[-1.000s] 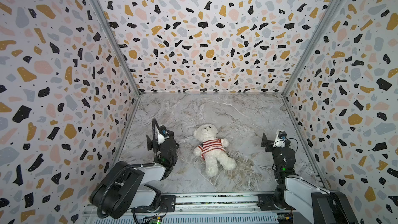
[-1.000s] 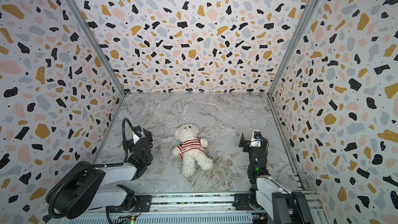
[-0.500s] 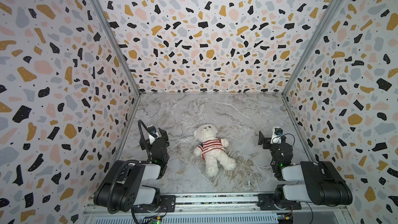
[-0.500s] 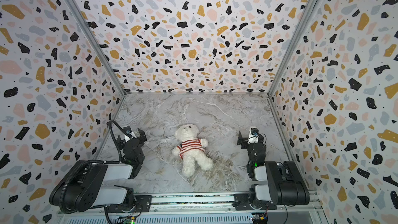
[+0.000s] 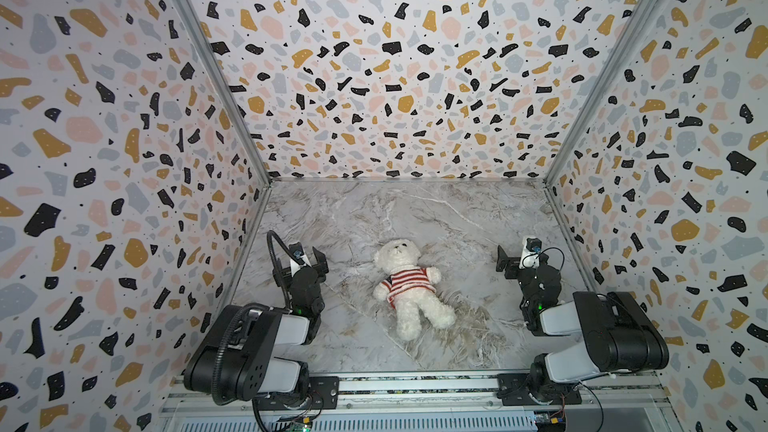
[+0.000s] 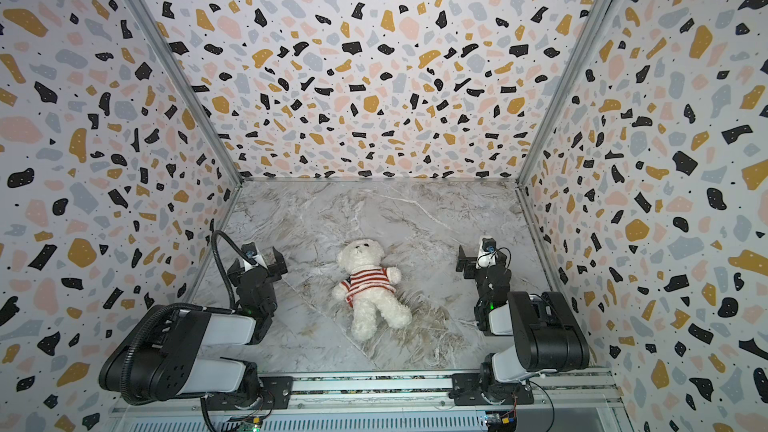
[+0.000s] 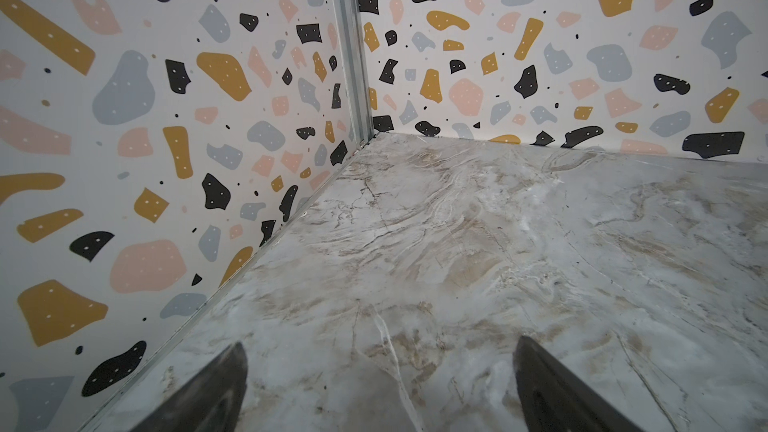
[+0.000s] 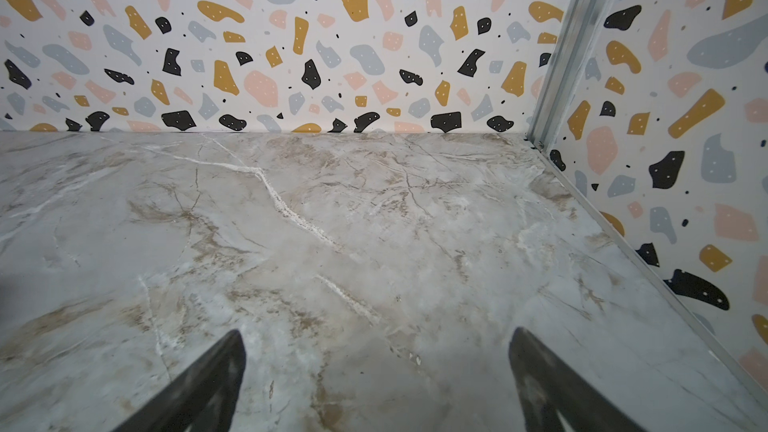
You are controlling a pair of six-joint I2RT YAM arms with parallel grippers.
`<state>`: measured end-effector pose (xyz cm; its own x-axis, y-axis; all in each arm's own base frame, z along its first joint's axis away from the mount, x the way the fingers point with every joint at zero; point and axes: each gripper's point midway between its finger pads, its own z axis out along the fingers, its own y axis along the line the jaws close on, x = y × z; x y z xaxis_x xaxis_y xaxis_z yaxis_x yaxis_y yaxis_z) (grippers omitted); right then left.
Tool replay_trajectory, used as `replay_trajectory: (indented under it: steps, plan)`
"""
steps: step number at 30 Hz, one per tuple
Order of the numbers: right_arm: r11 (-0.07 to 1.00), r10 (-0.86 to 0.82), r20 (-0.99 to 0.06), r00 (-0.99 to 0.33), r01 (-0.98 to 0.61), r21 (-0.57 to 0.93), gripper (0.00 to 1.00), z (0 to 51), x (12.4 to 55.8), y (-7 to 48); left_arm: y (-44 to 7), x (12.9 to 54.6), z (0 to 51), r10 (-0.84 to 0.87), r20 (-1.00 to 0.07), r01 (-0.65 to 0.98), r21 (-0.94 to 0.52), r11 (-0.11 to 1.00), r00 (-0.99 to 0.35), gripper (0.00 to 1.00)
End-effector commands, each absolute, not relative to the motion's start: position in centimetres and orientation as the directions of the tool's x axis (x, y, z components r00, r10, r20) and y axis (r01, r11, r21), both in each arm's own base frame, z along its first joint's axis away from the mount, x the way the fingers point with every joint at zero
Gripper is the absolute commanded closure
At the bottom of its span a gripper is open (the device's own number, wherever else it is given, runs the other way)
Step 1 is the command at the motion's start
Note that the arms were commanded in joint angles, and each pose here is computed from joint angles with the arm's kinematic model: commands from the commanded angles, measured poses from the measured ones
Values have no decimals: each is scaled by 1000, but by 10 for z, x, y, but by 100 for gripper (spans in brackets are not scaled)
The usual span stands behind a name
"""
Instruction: Dress the teddy bear
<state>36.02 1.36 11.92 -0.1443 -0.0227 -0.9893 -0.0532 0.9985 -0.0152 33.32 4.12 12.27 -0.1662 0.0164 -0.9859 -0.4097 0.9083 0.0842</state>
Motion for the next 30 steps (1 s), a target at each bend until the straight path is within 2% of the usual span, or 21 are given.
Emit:
replay_trajectory:
  steps: [1, 30]
  plan:
    - [999, -40, -988, -150, -32, -36, 1, 122, 367, 13, 41, 338, 136, -7, -995, -408, 36, 912, -103, 0]
    - [997, -75, -985, -157, -13, -74, 1, 121, 369, 17, 42, 336, 136, -9, -995, -411, 33, 911, -101, 0]
